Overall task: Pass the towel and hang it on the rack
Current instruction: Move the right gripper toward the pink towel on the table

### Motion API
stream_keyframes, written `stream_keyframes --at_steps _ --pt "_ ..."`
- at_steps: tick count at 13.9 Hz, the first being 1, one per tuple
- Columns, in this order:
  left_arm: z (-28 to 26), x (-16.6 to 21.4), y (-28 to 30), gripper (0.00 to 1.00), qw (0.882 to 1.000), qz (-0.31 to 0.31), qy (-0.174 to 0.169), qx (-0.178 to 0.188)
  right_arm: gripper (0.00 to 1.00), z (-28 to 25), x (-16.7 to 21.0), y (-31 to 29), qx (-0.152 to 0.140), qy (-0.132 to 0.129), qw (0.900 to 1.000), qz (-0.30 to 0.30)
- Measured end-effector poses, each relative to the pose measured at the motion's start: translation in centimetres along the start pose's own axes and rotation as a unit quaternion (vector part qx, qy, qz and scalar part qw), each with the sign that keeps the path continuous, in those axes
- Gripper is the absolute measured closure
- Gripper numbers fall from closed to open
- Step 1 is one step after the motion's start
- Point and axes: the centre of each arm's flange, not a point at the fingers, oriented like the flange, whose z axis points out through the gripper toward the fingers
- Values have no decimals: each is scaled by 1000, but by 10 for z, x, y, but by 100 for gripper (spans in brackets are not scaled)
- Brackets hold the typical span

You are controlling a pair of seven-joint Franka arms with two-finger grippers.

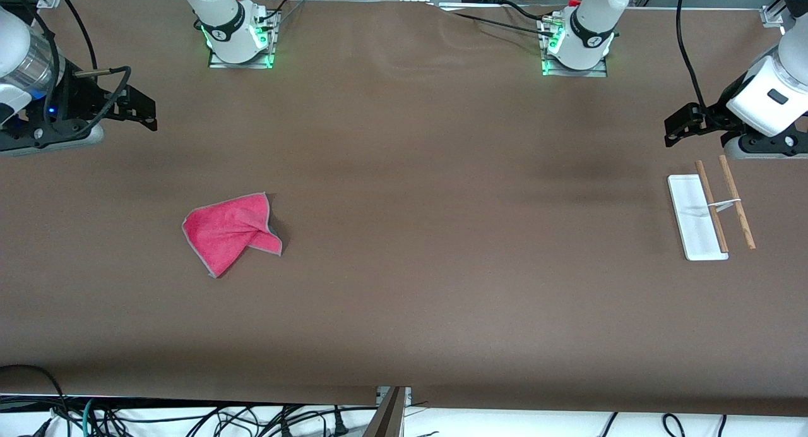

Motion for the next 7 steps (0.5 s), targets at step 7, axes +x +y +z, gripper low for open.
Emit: stream_keyframes --at_steps 7 --pt "0 0 0 0 1000 0 0 0 0 5 0 2 -6 -9 1000 1"
